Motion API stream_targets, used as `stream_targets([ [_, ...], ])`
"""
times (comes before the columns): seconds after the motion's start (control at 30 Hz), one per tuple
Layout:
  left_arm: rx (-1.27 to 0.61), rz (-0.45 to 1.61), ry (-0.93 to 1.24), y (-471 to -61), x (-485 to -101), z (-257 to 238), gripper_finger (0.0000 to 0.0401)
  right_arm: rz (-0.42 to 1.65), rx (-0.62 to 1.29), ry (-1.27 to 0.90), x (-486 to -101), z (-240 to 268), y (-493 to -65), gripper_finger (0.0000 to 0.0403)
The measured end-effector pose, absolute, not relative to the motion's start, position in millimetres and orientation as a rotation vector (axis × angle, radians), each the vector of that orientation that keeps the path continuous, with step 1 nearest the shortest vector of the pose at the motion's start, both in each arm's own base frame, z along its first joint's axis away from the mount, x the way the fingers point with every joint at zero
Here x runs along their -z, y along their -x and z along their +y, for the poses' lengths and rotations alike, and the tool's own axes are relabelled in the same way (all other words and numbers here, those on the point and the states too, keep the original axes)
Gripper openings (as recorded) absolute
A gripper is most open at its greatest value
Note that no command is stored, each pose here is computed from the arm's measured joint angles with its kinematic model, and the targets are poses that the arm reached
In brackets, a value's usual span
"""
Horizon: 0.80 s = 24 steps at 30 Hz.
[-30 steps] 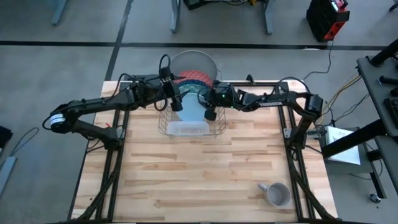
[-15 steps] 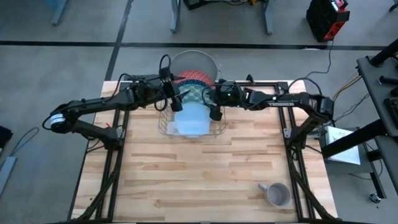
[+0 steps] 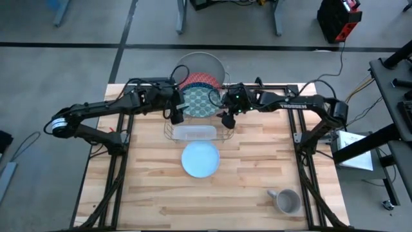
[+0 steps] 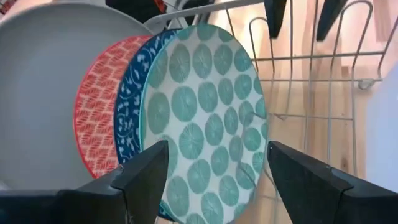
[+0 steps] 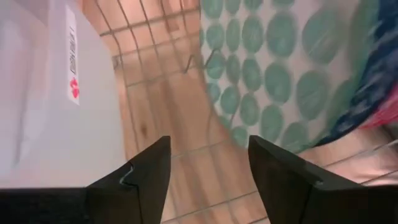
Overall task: Sort dishes
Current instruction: Put the white plate into the dish rack
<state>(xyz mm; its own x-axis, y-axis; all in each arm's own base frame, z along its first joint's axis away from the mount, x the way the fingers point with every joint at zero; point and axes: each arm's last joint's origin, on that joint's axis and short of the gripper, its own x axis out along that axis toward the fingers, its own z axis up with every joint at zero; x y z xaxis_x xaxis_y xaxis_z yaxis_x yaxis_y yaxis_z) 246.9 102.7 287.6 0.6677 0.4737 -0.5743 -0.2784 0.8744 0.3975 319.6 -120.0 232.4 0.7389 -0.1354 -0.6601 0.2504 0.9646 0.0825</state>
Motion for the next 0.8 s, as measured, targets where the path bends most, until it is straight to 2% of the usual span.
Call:
stream_targets([
  [0.2, -0.374, 0.717, -0.291, -243, -294, 99, 0.0242, 0.634, 0.205, -0.087, -270, -110, -299, 0.0188],
  [0.37, -0.296, 0.738, -0.293, -240, -308, 84, 0.0231, 0.641, 0.207, -0.179, -293, -92, -274, 0.0172],
  [0.5, -0.188, 0.762, -0.335, -244, -310, 59, 0.0216, 0.656, 0.194, -0.293, -290, -70, -262, 0.0158],
  [0.63, -0.063, 0.769, -0.388, -248, -307, 26, 0.0161, 0.68, 0.179, -0.423, -277, -48, -254, 0.0145],
  [0.8, 0.031, 0.822, -0.366, -243, -300, -14, 0.0053, 0.746, 0.168, -0.562, -250, -22, -251, 0.0131],
])
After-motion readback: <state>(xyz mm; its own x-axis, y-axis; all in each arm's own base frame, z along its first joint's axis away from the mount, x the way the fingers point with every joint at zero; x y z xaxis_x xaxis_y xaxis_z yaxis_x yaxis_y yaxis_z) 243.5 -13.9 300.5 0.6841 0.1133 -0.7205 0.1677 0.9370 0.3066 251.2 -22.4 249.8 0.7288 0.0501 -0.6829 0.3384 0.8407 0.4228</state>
